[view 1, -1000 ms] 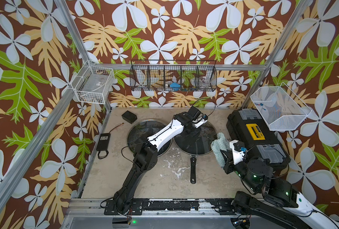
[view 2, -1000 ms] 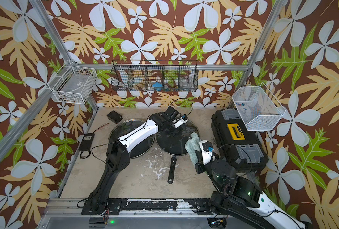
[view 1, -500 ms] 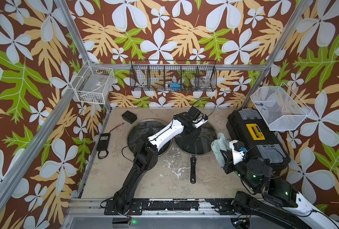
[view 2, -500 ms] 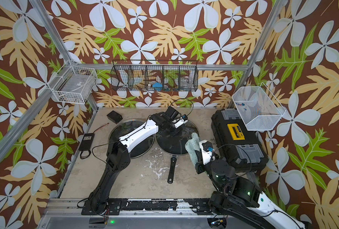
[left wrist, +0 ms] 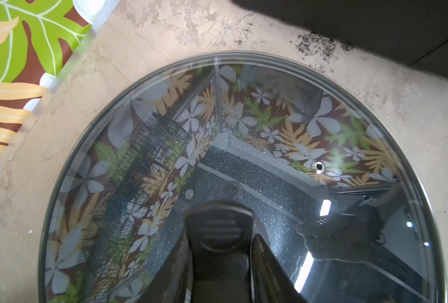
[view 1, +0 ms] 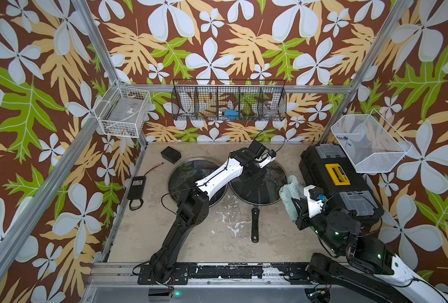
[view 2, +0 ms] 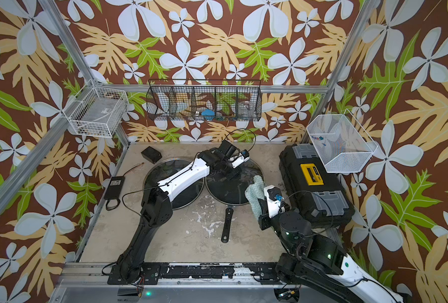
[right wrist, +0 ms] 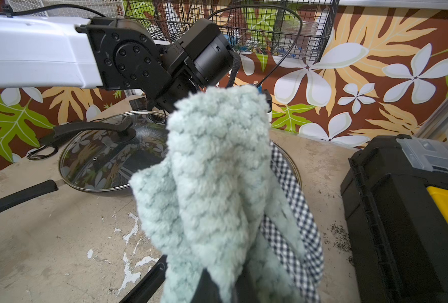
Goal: Wipe the pot lid with a cloth
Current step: Place the pot lid on the cooking pot.
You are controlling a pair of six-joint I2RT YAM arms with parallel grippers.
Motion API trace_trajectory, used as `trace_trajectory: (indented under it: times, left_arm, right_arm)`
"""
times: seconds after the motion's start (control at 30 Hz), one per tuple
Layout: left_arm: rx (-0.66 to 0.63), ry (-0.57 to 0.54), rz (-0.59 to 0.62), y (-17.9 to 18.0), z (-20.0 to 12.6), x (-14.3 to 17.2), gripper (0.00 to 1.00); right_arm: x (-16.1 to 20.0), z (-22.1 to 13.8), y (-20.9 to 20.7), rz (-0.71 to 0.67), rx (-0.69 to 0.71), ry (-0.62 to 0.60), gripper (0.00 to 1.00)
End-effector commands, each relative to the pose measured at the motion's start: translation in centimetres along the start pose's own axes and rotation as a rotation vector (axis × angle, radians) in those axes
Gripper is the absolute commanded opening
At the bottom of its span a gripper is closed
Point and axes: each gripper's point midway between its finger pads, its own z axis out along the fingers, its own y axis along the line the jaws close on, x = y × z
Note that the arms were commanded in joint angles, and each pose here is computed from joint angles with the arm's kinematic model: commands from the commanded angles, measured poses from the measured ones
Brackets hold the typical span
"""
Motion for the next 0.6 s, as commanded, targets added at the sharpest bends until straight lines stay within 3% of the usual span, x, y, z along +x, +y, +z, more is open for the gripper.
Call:
trace_trajectory:
  times: [0.0,0.23,0.57]
  left_arm:
    - [0.013,-0.016,0.016,-0.3,-0.1,-0.4,0.45]
    - [0.013,-0.056,0.023,-0.3,-1.7,-1.7,0.60]
    - [-0.021,-0.216,0.011,-0.1,-7.6,-5.6,0.85]
  right_arm:
    - [-0.7,-0.2,-0.4,0.014,0.020,-0.026,0.00]
    - [-0.7,-0.1,-0.4,0.014,0.021,-0.029,0.00]
    - [-0.7,0.3,0.1,0.021,0.007,-0.038,0.00]
